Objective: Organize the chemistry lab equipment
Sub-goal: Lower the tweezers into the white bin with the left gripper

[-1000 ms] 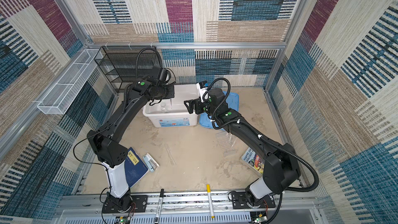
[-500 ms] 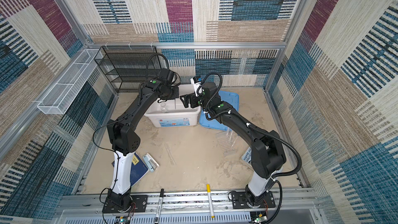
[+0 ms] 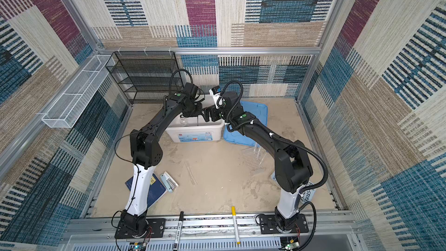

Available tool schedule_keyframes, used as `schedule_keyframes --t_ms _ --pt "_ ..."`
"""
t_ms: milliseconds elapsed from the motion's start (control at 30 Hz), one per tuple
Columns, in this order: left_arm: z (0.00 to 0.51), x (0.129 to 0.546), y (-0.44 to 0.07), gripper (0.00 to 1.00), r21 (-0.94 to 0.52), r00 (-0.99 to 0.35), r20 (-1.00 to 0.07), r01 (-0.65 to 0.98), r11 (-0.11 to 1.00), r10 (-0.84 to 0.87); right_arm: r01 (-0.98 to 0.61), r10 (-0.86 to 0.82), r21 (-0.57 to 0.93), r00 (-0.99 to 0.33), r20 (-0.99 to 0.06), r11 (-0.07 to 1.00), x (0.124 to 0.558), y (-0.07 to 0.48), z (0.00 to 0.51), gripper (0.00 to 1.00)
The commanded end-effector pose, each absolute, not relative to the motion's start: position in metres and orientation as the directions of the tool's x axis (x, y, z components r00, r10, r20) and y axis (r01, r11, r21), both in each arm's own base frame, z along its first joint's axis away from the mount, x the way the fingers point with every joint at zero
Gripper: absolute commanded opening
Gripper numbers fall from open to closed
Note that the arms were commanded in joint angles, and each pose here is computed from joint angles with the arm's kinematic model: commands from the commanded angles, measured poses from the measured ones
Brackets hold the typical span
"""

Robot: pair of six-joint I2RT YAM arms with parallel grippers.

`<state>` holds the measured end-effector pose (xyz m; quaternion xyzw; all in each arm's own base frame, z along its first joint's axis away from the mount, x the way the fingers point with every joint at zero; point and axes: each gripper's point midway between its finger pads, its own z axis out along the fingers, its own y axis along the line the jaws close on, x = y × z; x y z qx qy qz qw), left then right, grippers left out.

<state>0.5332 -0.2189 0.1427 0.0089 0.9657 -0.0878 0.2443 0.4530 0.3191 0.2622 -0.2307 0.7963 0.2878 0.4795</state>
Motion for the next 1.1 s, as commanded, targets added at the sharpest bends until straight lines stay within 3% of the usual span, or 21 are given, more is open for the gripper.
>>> schedule_keyframes --t_ms 0,1067 --pt "0.140 0.540 -0.221 0.00 -0.165 -0.873 -0.488 0.076 0.983 -0.014 -0.666 -0.109 0.209 -0.402 -0.909 0.716 0.454 0.322 0.265 0.99" --pt "0.067 0.547 -0.210 0.00 -0.111 -0.915 -0.404 0.048 0.993 -0.001 -0.689 -0.181 0.199 -0.438 -0.881 0.697 0.468 0.337 0.227 1.00"
